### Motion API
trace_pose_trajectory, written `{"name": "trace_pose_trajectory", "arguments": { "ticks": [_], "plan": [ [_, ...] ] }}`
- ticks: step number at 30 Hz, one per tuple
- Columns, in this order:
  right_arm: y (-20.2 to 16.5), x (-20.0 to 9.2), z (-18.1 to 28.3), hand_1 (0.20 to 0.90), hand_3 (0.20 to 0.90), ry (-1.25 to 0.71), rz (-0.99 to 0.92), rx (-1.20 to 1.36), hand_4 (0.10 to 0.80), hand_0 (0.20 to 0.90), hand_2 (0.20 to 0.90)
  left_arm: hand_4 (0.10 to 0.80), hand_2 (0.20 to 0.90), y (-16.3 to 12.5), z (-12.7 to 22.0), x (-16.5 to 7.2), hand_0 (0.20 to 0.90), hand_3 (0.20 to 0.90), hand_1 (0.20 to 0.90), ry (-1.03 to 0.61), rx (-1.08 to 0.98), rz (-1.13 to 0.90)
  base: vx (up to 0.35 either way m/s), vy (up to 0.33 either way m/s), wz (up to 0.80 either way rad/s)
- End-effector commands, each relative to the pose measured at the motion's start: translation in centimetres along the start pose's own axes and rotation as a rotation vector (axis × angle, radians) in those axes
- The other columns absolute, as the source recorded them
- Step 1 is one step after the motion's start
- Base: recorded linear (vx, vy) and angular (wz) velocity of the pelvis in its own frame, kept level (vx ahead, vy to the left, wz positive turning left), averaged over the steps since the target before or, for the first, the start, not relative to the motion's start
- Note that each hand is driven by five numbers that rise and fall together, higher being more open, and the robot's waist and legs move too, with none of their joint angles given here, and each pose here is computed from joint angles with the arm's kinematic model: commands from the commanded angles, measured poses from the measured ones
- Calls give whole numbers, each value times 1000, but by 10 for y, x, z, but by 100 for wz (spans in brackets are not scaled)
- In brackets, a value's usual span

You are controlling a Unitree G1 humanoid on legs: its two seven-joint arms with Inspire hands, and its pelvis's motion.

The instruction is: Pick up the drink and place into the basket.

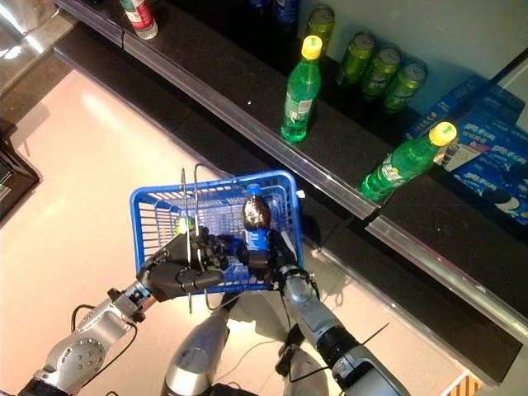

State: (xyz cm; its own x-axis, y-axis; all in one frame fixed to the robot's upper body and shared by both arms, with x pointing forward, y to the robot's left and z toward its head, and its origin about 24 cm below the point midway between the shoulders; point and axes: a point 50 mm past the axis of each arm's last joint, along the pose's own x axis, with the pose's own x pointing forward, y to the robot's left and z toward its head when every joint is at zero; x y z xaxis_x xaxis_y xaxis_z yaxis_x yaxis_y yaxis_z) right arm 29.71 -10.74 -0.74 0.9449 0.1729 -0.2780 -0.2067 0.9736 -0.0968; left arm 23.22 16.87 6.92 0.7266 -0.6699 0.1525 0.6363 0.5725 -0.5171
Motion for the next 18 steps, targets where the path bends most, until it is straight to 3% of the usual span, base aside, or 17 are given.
{"name": "trace_pose_trajectory", "arguments": {
  "ticks": [1, 8, 18],
  "plan": [
    [44, 5, 32, 300, 200, -119, 168, 112, 100, 300, 300, 100, 300, -122, 84, 30, 300, 200, 300, -494, 120, -812, 0, 0, 0],
    [36, 12, 7, 300, 200, 82, 184, 278, 100, 300, 300, 100, 300, -123, 86, 26, 300, 200, 300, -478, 116, -822, 13, -7, 1],
    [25, 27, -2, 300, 200, 272, 93, 1079, 100, 300, 300, 100, 300, -130, 87, 28, 300, 200, 300, -429, 85, -869, 29, -12, 9]
  ]
}}
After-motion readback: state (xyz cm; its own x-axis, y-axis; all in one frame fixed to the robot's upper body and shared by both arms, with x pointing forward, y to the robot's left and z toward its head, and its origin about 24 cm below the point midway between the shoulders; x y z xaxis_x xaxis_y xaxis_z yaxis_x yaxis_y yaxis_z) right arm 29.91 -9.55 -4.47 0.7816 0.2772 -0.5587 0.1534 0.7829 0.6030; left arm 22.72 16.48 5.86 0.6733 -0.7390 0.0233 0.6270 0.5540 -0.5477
